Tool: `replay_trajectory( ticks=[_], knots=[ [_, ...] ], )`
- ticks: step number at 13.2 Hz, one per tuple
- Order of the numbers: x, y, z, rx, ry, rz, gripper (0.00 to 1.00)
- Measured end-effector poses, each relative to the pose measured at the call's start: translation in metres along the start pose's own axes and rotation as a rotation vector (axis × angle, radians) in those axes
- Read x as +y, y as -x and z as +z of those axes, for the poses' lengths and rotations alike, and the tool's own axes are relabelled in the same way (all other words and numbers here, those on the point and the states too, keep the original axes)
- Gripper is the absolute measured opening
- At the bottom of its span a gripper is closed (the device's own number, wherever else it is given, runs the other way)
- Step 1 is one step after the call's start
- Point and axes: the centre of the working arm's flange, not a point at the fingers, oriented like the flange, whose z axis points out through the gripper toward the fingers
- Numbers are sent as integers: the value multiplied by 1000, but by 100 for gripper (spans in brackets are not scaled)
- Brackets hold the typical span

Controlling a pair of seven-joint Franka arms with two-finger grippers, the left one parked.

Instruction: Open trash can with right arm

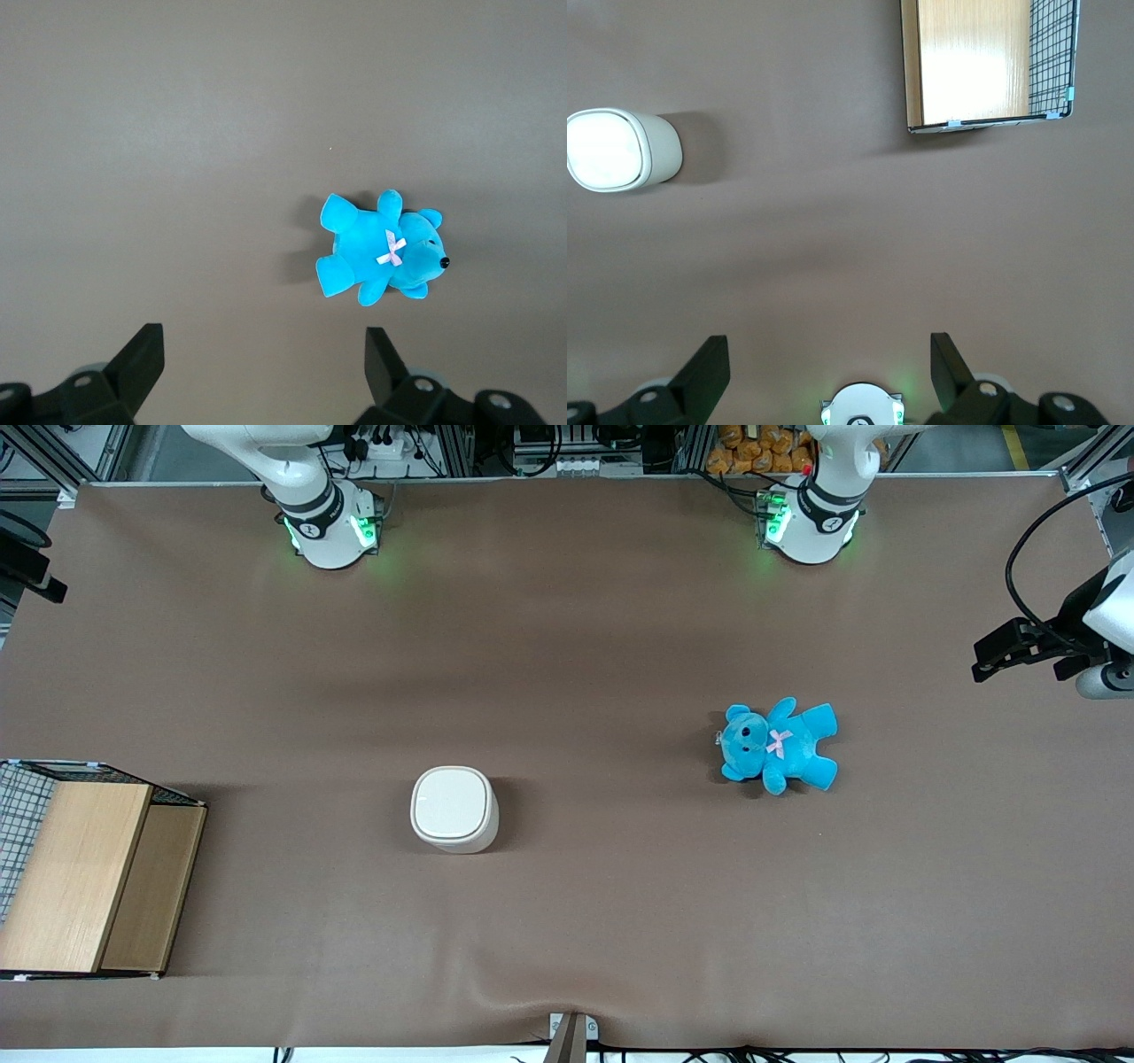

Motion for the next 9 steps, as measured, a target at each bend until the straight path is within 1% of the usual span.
replay_trajectory(
  ticks=[9],
  knots=[
    [0, -1, 3, -6, 0, -1, 100]
  ],
)
